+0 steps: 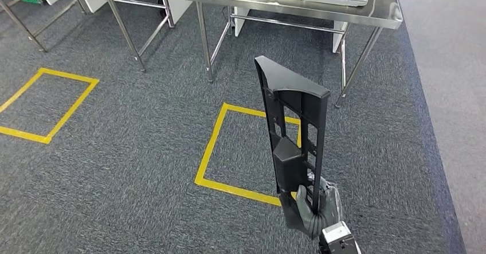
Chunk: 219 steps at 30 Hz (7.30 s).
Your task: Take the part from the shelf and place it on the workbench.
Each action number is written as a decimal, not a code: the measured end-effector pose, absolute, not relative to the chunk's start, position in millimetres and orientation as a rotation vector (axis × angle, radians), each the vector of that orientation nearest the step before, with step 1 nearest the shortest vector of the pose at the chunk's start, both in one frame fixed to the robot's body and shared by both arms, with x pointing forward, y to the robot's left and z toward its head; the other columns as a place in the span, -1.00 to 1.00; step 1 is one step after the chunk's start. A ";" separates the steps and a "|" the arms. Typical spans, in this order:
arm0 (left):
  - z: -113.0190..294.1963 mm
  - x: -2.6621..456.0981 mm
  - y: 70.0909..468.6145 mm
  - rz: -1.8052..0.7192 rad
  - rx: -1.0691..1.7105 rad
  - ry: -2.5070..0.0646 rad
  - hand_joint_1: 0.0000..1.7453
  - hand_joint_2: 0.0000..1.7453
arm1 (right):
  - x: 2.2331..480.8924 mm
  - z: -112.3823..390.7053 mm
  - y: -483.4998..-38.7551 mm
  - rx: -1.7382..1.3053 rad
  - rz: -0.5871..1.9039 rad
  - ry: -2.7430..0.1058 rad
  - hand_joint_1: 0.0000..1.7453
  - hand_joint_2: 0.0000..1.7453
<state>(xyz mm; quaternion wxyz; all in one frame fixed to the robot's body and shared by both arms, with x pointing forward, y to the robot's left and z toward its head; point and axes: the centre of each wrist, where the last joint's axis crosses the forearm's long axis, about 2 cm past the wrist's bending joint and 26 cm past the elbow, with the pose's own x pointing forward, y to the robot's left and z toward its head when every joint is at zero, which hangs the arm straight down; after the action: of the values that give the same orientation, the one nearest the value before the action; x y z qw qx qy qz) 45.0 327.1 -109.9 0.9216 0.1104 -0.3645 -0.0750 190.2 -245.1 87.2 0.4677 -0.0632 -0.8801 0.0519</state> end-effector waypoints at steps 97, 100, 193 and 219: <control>-111.2 38.9 318.1 0.000 0.215 -0.690 -1.00 1.00 | 299.0 171.3 -300.3 -0.464 0.070 -2.252 1.00 1.00; -111.3 38.5 317.6 0.000 0.209 -0.691 -1.00 1.00 | 304.3 171.2 -305.4 -0.479 0.079 -2.235 1.00 1.00; -110.7 49.5 296.4 0.055 0.138 -0.704 -1.00 1.00 | 434.1 256.3 -245.7 -0.841 0.833 -1.869 1.00 1.00; -110.8 48.7 296.5 0.107 0.169 -0.657 -1.00 1.00 | 447.1 181.0 -202.6 -1.158 1.491 -1.293 1.00 1.00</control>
<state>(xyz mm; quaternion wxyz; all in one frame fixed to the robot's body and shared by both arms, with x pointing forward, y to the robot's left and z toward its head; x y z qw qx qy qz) 48.7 296.5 -110.8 0.9417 0.0826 -0.3219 0.0527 447.1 -202.6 181.0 0.4139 -0.4609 -0.5143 0.5931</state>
